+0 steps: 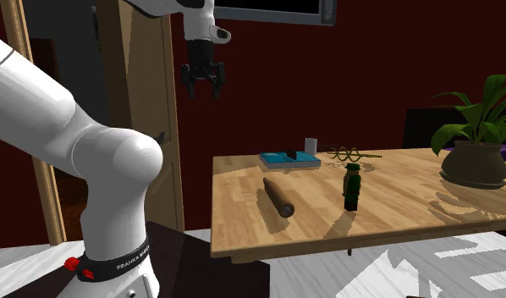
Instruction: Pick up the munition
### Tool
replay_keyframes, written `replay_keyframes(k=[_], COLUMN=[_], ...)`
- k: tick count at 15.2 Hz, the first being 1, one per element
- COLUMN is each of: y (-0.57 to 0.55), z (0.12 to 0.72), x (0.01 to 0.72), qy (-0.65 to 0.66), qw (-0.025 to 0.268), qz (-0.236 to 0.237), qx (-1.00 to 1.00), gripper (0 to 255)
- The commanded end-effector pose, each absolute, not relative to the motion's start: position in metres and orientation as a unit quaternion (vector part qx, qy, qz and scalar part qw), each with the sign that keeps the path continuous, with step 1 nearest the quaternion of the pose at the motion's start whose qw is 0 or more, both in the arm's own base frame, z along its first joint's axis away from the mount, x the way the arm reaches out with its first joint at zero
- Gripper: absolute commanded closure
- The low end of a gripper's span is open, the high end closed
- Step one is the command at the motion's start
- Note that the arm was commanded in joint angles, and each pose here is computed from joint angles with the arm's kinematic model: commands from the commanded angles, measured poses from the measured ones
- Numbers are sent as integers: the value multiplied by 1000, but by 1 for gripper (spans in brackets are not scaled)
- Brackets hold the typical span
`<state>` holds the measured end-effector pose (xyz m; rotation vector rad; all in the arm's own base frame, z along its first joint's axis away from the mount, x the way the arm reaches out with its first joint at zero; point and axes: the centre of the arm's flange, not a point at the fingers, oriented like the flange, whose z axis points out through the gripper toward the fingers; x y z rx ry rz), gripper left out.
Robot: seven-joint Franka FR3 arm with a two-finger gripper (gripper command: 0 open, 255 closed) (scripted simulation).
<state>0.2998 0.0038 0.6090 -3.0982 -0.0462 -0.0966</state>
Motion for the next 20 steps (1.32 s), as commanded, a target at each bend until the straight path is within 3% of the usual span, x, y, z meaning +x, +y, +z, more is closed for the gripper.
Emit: replay_keyframes(k=[1,20], y=[4,-162], z=[609,421], x=[300,428], qy=[-15,-172], qw=[21,122], qz=[-31,47], qx=[-999,-976], gripper=[0,0])
